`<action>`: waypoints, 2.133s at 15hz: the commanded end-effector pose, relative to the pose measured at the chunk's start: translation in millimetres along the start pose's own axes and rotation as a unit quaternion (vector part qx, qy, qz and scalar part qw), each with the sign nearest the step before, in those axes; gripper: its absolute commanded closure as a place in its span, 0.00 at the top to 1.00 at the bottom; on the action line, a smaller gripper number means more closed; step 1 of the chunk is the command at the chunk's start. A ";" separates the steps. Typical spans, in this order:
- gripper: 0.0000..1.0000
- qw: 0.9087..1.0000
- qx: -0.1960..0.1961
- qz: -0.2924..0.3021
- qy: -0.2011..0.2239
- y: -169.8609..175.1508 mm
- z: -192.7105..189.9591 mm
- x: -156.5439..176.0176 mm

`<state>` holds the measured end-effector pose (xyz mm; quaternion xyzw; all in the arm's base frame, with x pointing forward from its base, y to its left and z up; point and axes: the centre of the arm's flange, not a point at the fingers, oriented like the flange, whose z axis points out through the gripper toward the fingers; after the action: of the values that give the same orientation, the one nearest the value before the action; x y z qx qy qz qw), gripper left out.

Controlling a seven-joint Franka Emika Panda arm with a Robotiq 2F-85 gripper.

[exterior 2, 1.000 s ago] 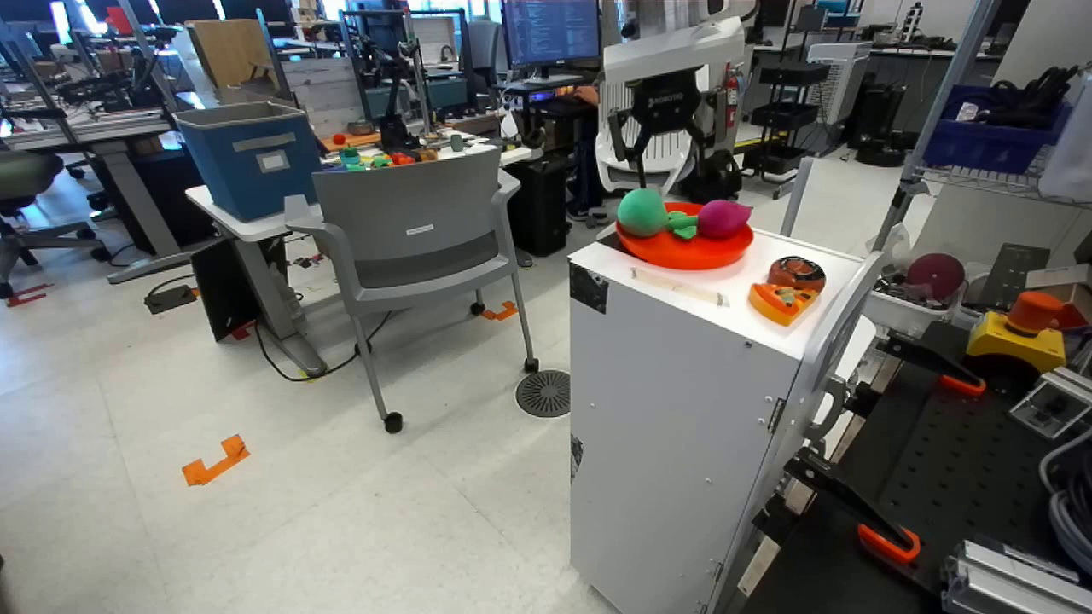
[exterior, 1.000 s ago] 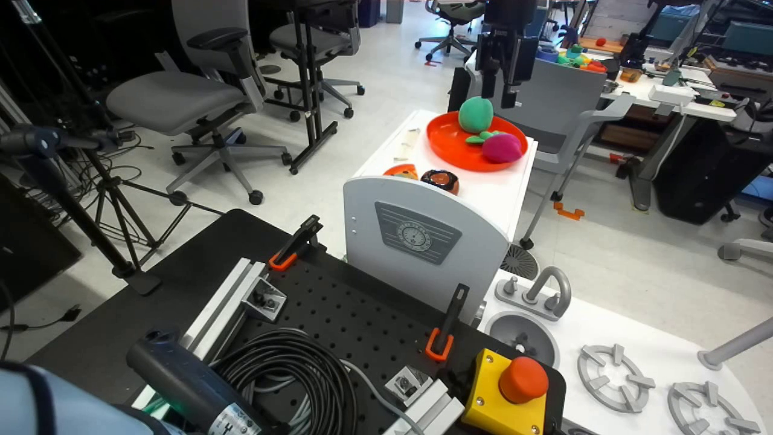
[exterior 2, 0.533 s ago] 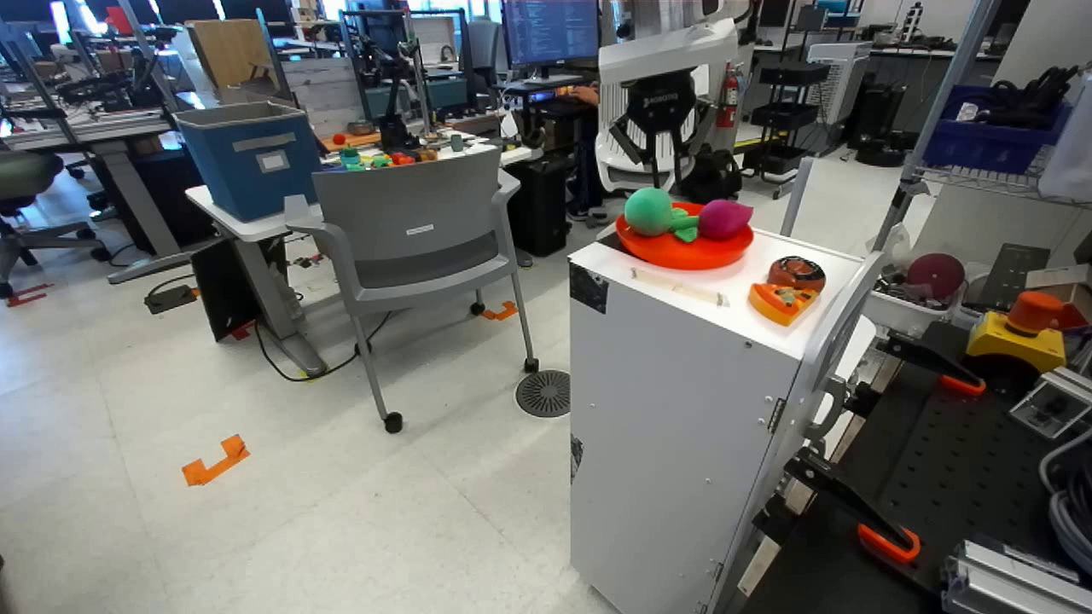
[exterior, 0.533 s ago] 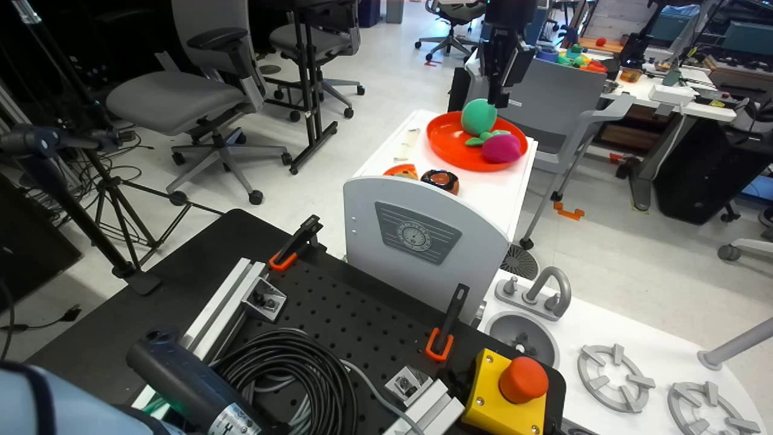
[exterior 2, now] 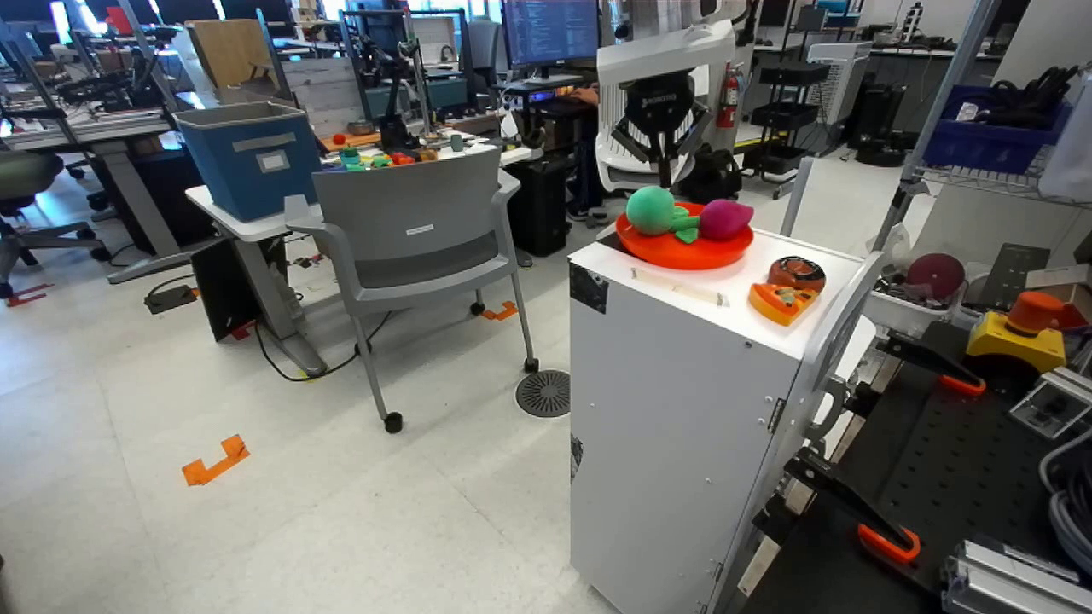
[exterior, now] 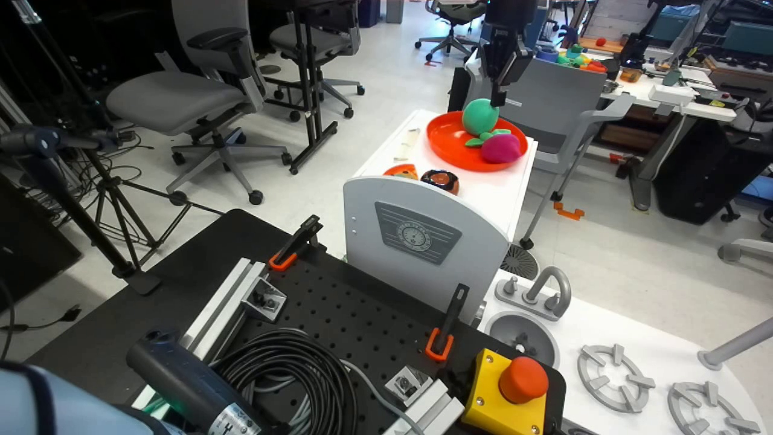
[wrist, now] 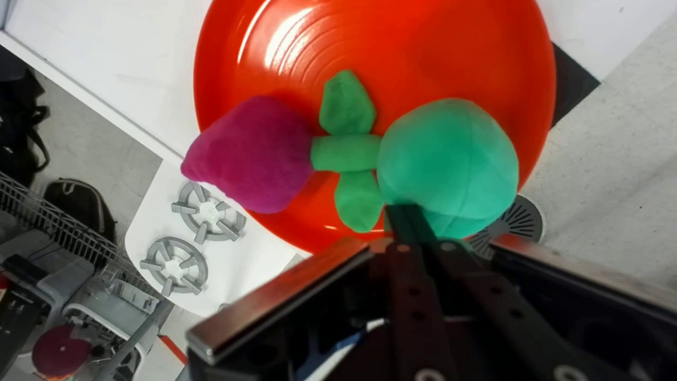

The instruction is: Remove the green plushie from the orange plate

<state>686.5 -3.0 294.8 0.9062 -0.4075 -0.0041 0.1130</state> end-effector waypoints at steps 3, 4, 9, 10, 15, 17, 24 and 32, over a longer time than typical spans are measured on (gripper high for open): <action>0.00 1.000 0.012 0.007 0.002 -5.7 -3.6 -2.2; 0.05 1.000 0.014 0.006 0.004 -4.8 -4.3 -3.8; 0.34 1.000 0.011 0.004 0.004 -6.9 -6.0 -6.5; 0.40 1.000 0.011 0.003 0.004 -7.6 -6.1 -7.2; 0.77 0.999 0.030 -0.006 -0.008 -15.8 -7.1 -9.9; 0.92 0.999 0.045 -0.003 -0.016 -19.9 -7.9 -11.6; 1.00 0.997 0.068 -0.005 -0.031 -25.1 -9.0 -14.6; 1.00 0.998 0.056 -0.009 -0.036 -27.3 -2.7 -8.4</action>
<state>690.8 23.7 296.3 0.9115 -0.4078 -0.0095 0.0530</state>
